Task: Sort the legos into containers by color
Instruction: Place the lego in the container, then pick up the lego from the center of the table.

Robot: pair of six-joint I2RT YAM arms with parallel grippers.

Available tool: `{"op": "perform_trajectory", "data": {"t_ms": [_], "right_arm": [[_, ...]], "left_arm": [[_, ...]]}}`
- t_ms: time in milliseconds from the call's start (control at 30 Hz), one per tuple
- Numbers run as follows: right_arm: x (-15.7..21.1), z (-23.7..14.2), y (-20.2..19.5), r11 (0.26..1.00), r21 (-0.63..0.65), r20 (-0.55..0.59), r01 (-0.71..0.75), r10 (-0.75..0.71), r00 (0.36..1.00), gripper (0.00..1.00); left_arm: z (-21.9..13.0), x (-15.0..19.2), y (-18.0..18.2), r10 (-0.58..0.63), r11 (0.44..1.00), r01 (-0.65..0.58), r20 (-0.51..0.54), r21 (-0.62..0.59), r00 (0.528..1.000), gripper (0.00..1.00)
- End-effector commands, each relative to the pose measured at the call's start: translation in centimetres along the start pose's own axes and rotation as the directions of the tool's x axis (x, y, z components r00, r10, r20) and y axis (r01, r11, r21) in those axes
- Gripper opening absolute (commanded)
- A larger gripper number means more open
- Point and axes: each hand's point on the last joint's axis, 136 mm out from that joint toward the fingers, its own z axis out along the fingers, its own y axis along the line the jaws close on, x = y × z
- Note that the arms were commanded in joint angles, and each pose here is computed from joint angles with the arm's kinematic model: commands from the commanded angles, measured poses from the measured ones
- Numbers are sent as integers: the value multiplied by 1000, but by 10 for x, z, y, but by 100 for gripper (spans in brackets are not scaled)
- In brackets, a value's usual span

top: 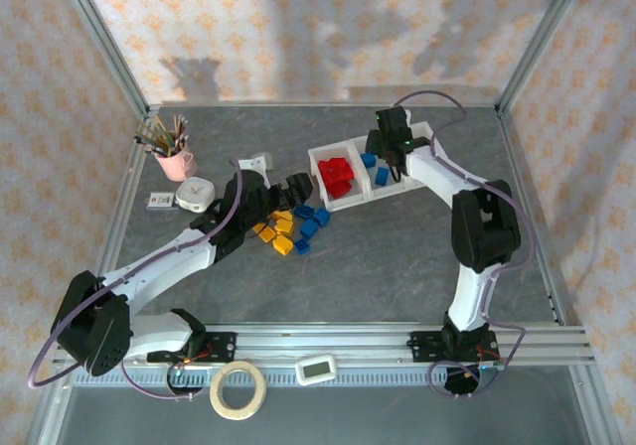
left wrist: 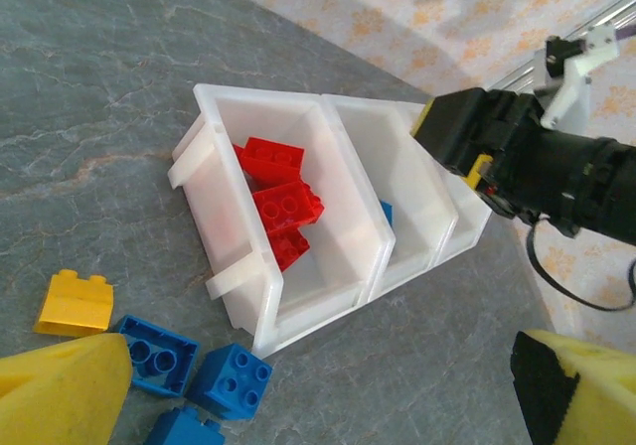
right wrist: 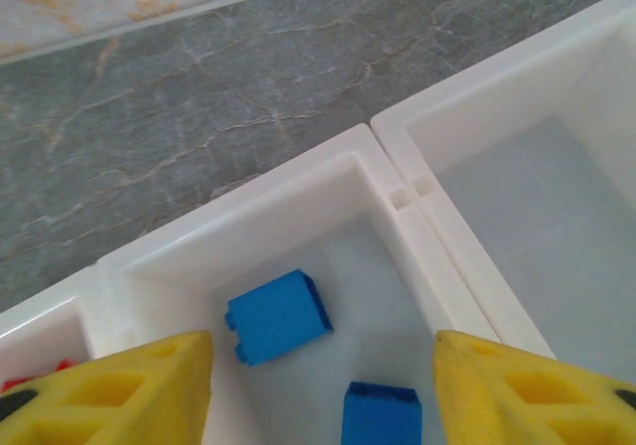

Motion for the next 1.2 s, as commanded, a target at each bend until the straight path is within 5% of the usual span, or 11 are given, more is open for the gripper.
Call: {"op": "perform_trajectory", "data": {"t_ms": [0, 767, 1167], "right_arm": [[-3, -35, 12, 996, -83, 24, -12, 14, 1000, 61], [163, -108, 97, 931, -315, -157, 185, -243, 957, 75], [192, -75, 117, 984, -169, -218, -60, 22, 976, 78]], "left_arm": [[-12, -20, -14, 13, 999, -16, 65, 50, 998, 99], [-76, 6, 40, -40, 996, 47, 96, -71, 995, 99], [-84, 10, 53, -51, 993, 64, 125, -99, 991, 99]]}}
